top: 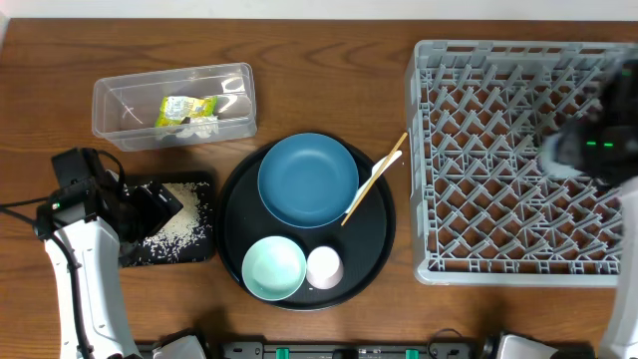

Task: Sort waste into correct bins and load items into the dishwasher rack
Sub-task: 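Carry light-blue cup with right gripper and place it in dish rack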

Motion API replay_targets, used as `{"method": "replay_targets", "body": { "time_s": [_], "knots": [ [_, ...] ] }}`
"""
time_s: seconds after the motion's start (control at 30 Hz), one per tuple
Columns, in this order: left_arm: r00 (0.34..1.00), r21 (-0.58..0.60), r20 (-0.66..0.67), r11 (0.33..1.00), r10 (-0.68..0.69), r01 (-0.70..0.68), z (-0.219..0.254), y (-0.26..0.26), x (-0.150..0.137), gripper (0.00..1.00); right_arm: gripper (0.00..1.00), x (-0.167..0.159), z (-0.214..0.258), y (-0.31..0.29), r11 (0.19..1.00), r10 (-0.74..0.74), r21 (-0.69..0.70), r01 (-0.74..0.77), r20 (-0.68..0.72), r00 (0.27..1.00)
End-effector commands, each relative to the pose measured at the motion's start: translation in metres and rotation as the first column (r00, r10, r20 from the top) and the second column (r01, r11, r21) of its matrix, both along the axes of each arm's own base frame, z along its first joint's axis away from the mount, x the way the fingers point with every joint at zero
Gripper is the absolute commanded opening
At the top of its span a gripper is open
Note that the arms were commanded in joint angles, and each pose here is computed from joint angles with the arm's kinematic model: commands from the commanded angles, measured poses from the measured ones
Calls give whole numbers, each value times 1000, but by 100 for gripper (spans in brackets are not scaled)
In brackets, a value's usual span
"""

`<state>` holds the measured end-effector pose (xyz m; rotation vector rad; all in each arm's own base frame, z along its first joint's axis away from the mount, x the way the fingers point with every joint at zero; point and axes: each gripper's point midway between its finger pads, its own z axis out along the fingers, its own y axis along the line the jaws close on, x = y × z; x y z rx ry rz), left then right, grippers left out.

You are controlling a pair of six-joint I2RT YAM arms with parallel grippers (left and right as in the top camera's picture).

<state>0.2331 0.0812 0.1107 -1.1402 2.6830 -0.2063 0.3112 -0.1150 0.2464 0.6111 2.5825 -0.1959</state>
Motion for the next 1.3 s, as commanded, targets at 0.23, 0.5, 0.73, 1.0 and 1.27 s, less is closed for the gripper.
{"method": "replay_targets", "body": {
  "time_s": [0.23,0.5,0.73,1.0,1.27],
  "knots": [
    [1000,9,-8,1000,10,-10,0,3,-1,98,38,-26,-8,-100,969,-248,12,248,18,969],
    [1000,10,-8,1000,7,-7,0,3,-1,98,35,-19,-40,-133,950,-306,59,307,-17,952],
    [1000,11,-8,1000,3,-3,0,3,-1,98,35,-8,-70,-143,947,-305,80,310,-68,950],
    [1000,11,-8,1000,3,-3,0,3,-1,98,37,-5,-112,-146,940,-297,119,319,-173,939],
    [1000,11,-8,1000,3,-3,0,3,-1,98,67,-3,-122,-146,939,-293,129,320,-191,937]
  ]
}}
